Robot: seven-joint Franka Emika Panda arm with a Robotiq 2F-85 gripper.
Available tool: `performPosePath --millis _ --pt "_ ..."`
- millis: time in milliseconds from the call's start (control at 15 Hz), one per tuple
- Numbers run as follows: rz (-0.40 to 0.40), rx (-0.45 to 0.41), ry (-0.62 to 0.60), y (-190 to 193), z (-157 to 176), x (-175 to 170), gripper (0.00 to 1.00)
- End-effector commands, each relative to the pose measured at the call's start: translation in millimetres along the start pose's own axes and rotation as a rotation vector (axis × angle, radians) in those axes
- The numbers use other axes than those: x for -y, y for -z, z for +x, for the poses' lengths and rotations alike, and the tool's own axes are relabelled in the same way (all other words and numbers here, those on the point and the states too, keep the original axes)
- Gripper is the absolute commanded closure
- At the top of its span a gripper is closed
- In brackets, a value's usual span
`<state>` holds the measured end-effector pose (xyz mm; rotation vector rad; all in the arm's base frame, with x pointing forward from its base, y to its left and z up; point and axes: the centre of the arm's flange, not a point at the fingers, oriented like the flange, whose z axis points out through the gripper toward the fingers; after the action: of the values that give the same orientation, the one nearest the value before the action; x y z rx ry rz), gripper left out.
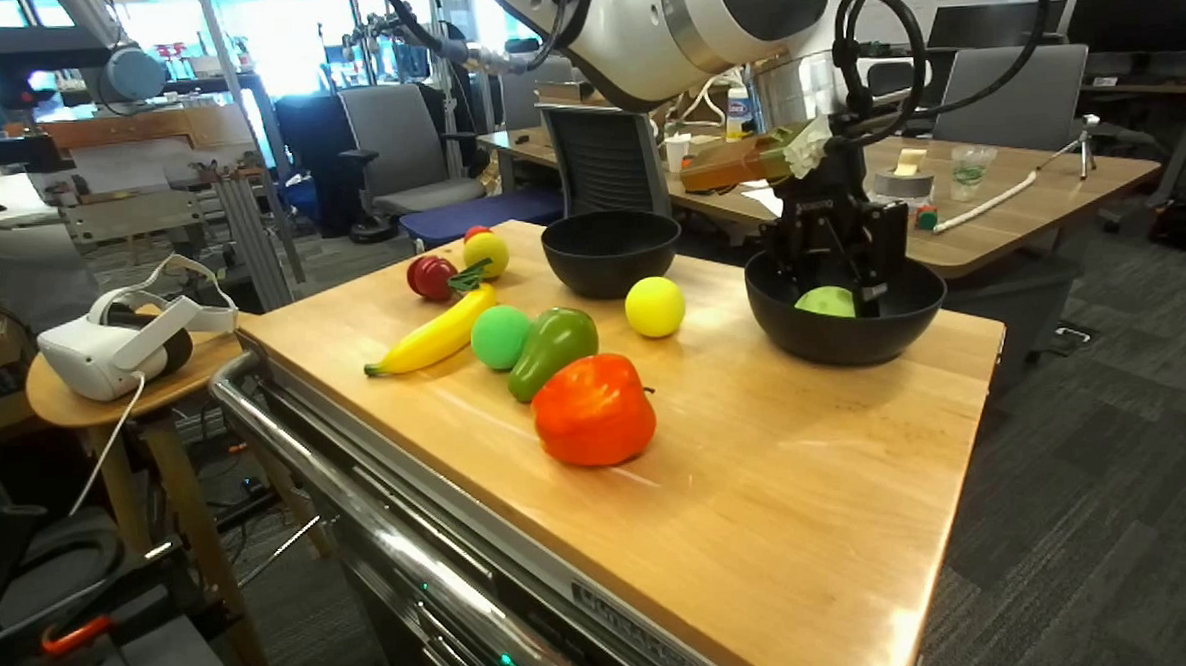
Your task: Take the toy fruits and vegetables from the black bowls and place them on the table
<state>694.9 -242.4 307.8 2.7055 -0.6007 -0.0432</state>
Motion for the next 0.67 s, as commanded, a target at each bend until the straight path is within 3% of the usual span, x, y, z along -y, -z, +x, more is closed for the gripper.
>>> performPosePath --millis 0,200,600 --pt "-0.024 -0.013 0.011 9 0 2 0.70" --pt "0.000 -0.055 0.010 41 -7 -1 0.77" --pt "0.080 -0.301 0.043 150 -58 -21 0.80"
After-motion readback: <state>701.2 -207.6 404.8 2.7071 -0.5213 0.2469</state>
